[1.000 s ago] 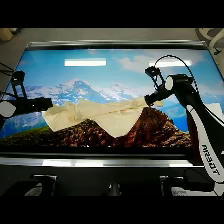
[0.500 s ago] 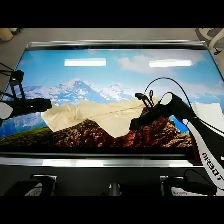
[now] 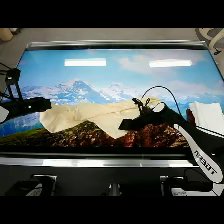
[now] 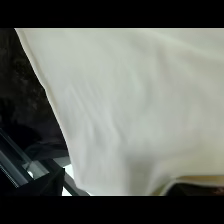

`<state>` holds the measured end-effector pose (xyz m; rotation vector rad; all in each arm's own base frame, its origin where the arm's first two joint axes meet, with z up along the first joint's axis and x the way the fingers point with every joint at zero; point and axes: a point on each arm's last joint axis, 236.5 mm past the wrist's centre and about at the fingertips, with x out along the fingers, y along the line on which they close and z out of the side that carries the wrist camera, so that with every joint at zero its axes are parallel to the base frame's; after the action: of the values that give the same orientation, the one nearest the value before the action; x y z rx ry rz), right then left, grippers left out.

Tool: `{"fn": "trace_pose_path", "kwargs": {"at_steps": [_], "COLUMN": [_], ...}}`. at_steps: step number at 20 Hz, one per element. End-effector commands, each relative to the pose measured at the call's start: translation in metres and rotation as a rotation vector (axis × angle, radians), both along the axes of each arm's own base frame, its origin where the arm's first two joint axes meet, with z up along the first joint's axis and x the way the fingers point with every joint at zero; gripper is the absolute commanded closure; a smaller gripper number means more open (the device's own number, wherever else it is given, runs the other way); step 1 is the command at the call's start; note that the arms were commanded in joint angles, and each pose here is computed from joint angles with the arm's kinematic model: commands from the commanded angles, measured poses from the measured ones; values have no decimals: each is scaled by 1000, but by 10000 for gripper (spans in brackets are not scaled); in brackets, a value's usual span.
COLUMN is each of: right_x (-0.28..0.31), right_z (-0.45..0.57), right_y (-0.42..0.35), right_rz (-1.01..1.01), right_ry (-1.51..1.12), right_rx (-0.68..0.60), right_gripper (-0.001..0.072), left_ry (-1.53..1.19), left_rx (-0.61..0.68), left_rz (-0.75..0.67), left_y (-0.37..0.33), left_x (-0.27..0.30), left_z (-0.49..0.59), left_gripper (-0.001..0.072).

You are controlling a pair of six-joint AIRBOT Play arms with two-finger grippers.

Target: Fold the shirts.

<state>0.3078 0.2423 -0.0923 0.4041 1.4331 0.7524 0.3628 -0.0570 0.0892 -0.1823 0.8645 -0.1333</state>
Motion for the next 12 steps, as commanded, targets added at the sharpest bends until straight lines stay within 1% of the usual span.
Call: {"fn": "trace_pose_path", "kwargs": {"at_steps": [1,2,3,5,7,8,10,11,12], "right_x": [19,22,27,49,73,83,95,82,55], "right_z": [-7,-3,4,44,136,189,323,398,469], "right_y": [19,21,21,17,3,-14,-69,-102,-134], "right_rz": [-92,-90,-75,19,145,167,112,53,-10], "right_ry": [-58,-68,-97,-264,-534,-681,-1049,-1245,-1433], "right_rx": [-10,-1,10,43,73,43,-109,-218,-350], "right_gripper": [173,518,692,693,694,694,693,693,693], "left_ry": [-12,-15,-20,-57,-180,-290,-531,-676,-822], "left_rx": [-5,-5,-5,-2,11,42,90,102,107], "left_rz": [-28,-29,-28,-28,-52,-82,-89,-67,-44], "left_y": [-12,-12,-11,-10,-11,-11,-4,2,9], "left_x": [-1,-1,-1,3,9,11,-2,-22,-51], "left_z": [3,4,5,24,79,125,230,294,357], "left_gripper": [677,677,677,677,676,677,677,676,677]}}
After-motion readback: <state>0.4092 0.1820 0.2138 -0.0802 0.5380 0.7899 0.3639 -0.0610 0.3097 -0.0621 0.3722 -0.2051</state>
